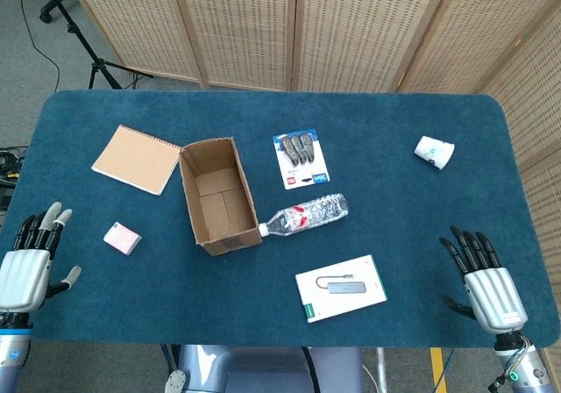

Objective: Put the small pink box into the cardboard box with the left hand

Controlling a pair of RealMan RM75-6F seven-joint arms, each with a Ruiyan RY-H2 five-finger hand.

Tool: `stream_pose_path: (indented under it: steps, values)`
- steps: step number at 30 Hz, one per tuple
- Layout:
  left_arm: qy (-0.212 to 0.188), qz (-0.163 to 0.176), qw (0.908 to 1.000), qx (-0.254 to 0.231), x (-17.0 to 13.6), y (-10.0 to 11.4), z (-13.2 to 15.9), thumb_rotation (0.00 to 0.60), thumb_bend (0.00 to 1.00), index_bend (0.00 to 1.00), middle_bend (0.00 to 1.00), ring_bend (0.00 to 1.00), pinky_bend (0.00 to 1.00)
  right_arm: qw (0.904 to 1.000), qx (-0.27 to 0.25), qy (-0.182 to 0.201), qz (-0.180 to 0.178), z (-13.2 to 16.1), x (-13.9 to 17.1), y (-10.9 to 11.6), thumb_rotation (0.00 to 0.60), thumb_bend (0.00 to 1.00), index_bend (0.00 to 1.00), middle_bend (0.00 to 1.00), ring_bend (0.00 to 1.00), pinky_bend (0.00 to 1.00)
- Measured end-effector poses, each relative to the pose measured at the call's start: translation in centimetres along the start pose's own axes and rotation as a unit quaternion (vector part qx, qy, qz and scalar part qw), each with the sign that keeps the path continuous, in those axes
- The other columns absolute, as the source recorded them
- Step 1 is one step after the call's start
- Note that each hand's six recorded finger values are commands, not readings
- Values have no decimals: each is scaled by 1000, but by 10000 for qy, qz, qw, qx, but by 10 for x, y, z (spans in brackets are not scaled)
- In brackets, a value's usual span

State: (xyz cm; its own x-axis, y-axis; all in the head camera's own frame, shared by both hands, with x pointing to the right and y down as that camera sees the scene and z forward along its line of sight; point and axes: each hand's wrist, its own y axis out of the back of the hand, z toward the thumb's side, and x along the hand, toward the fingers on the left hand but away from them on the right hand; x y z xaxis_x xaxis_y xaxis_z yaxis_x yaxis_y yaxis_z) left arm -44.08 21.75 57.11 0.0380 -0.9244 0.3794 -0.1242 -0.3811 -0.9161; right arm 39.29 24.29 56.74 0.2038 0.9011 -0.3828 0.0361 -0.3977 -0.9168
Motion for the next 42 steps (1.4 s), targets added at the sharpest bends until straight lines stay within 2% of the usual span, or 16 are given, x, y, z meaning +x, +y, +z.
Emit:
stream_pose_path:
  steps: [33, 42]
  values:
    - [-7, -41, 10000, 52, 0, -1, 0, 600, 250, 0, 0, 0, 0, 10000, -15, 23, -12, 1, 1, 1, 600, 132, 79, 0, 0, 0]
    - [74, -141, 9999, 59, 13, -1, -5, 600, 252, 2, 0, 0, 0, 10000, 4, 3, 3, 1, -1, -1, 600, 135, 79, 0, 0, 0]
